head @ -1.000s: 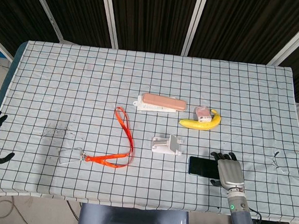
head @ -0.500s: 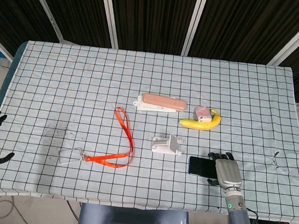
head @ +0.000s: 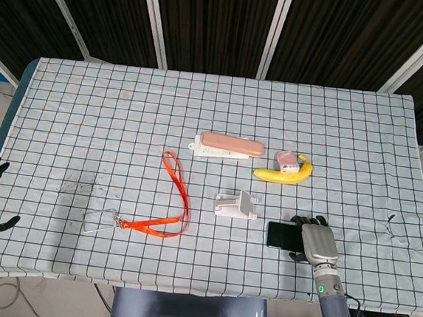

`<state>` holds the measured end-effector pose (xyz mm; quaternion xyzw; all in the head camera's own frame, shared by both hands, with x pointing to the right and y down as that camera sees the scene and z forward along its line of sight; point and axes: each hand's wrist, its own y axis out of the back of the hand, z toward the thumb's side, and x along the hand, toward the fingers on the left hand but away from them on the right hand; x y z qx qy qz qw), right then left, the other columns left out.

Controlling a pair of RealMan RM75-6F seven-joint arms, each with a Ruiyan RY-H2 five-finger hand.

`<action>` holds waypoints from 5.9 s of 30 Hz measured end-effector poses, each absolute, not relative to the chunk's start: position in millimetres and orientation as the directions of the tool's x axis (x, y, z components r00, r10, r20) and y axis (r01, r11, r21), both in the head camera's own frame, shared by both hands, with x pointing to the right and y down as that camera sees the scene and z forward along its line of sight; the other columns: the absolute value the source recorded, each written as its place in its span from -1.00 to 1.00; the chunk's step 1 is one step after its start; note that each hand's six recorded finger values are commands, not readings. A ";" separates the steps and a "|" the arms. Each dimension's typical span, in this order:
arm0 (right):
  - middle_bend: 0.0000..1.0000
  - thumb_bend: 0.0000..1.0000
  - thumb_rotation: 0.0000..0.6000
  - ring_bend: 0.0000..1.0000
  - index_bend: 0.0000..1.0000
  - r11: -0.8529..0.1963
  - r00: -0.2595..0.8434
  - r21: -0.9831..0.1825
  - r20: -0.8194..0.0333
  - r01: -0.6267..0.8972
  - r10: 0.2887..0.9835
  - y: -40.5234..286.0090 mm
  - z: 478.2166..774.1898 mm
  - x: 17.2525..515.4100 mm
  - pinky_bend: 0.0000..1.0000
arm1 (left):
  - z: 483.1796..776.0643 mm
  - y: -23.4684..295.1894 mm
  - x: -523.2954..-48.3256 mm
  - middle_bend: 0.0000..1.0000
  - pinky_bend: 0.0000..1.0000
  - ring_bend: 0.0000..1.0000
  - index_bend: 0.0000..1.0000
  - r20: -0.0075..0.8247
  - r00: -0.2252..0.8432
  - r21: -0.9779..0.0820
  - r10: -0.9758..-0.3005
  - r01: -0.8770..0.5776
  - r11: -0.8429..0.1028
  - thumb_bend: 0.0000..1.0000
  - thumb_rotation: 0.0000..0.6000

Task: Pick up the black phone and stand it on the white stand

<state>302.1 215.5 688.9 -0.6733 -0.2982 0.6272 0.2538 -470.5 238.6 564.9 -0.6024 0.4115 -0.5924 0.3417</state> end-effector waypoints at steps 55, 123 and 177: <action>0.16 -0.22 1.00 -0.01 0.12 -0.609 0.133 -0.770 -0.594 0.190 0.793 189.6 655.8 297.9 -0.22 | 565.5 238.4 -471.4 -1.00 -1.00 -1.00 -1.00 0.439 -0.052 -0.896 -0.897 -0.104 -0.433 -1.00 1.00; 0.14 -0.20 1.00 -0.02 0.12 -0.592 0.358 -0.383 -0.527 0.710 0.771 108.3 656.1 246.3 -0.22 | 570.8 236.6 -474.2 -1.00 -1.00 -1.00 -1.00 0.455 -0.083 -0.889 -0.886 -0.105 -0.447 -1.00 1.00; 0.13 -0.20 1.00 -0.04 0.12 -0.621 0.372 -0.362 -0.558 0.695 0.742 122.9 694.0 225.3 -0.29 | 570.6 236.3 -475.4 -1.00 -1.00 -1.00 -1.00 0.461 -0.088 -0.885 -0.883 -0.126 -0.449 -1.00 1.00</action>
